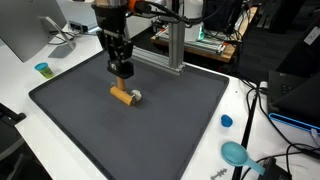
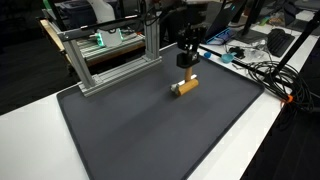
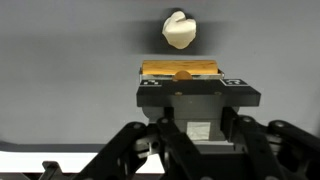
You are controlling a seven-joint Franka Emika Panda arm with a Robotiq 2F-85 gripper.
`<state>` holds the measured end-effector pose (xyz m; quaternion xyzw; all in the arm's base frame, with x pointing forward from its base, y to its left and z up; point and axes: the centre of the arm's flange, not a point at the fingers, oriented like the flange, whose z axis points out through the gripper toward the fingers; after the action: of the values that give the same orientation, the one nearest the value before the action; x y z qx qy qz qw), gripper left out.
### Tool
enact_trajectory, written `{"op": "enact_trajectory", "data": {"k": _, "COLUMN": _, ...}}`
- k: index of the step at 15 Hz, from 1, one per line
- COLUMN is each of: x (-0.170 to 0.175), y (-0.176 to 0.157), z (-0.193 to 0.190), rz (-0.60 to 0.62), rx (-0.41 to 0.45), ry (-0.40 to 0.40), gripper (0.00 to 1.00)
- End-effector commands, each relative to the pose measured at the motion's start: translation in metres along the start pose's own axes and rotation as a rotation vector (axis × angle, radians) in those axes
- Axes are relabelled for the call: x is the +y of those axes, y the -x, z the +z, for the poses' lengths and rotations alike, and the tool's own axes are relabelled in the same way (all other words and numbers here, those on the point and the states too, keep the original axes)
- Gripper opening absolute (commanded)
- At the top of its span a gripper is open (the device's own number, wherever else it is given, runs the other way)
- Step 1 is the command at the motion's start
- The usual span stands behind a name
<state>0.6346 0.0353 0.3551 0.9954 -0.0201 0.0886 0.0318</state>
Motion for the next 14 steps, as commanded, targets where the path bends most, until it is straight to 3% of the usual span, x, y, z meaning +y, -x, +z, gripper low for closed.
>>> {"op": "enact_trajectory", "data": {"k": 1, "x": 0.001, "y": 0.024, "z": -0.038, "rz": -0.025, "rx": 0.012, "ry": 0.001, "gripper": 0.22}}
{"op": "enact_trajectory", "data": {"k": 14, "x": -0.015, "y": 0.02, "z": 0.032, "rz": -0.053, "rx": -0.177, "ry": 0.004, "gripper": 0.22}}
